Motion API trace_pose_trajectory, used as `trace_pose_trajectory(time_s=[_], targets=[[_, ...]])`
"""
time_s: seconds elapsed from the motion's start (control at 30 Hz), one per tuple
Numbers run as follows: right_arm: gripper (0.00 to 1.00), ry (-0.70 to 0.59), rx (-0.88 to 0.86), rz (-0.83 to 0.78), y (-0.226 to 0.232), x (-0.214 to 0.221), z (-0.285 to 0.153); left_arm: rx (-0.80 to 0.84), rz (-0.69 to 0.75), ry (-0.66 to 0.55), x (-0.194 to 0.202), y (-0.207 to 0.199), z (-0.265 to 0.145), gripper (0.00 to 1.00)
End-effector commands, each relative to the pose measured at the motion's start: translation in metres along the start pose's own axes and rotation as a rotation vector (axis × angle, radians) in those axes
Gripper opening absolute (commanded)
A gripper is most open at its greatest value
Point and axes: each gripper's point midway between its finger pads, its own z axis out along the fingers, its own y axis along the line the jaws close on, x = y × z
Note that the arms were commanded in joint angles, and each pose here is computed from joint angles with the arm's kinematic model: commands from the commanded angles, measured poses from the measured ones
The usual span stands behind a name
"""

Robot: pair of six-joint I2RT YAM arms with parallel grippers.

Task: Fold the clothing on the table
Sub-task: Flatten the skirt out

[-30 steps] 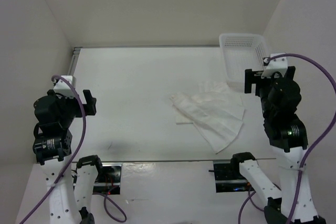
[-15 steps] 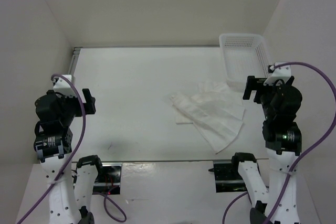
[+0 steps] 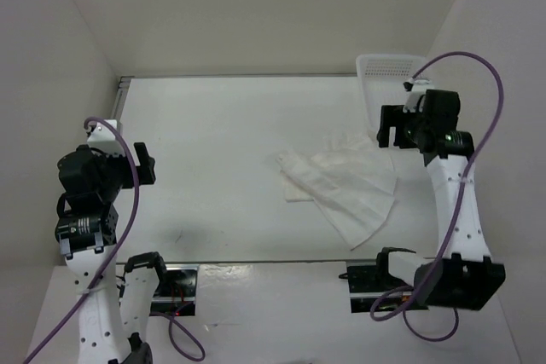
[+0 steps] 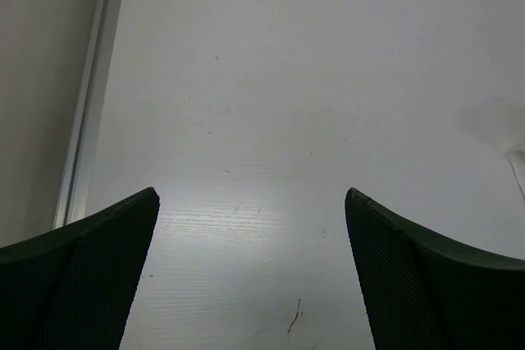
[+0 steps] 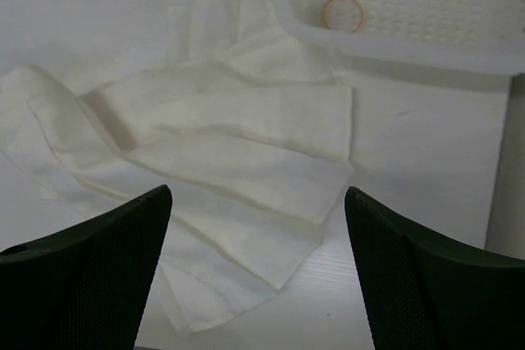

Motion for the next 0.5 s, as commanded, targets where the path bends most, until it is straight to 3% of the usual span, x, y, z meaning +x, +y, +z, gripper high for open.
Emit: trace_pose_trajectory(time_s=[0.0,0.1,0.27,0.47], targets=[[0.9,0.144,-0.123,-0.113,0.031,0.008,0.005,0.012,0.006,-0.02,-0.007,0.0,0.006,1.0],[0.9,0.283,-0.211,-0.239,0.069,0.028,0.022,0.013,0.004,-0.011,-0.006,0.0,0.008,1.0],[0.93,0.293,-0.38,-0.468,0.154,0.047,0.023,0.013,0.002,-0.002,-0.004,0.0,0.01,1.0],[0.93,0.362,-0.47,-0.68,0.219,0.078,0.031,0.014,0.0,0.007,-0.003,0.001,0.012,1.0]])
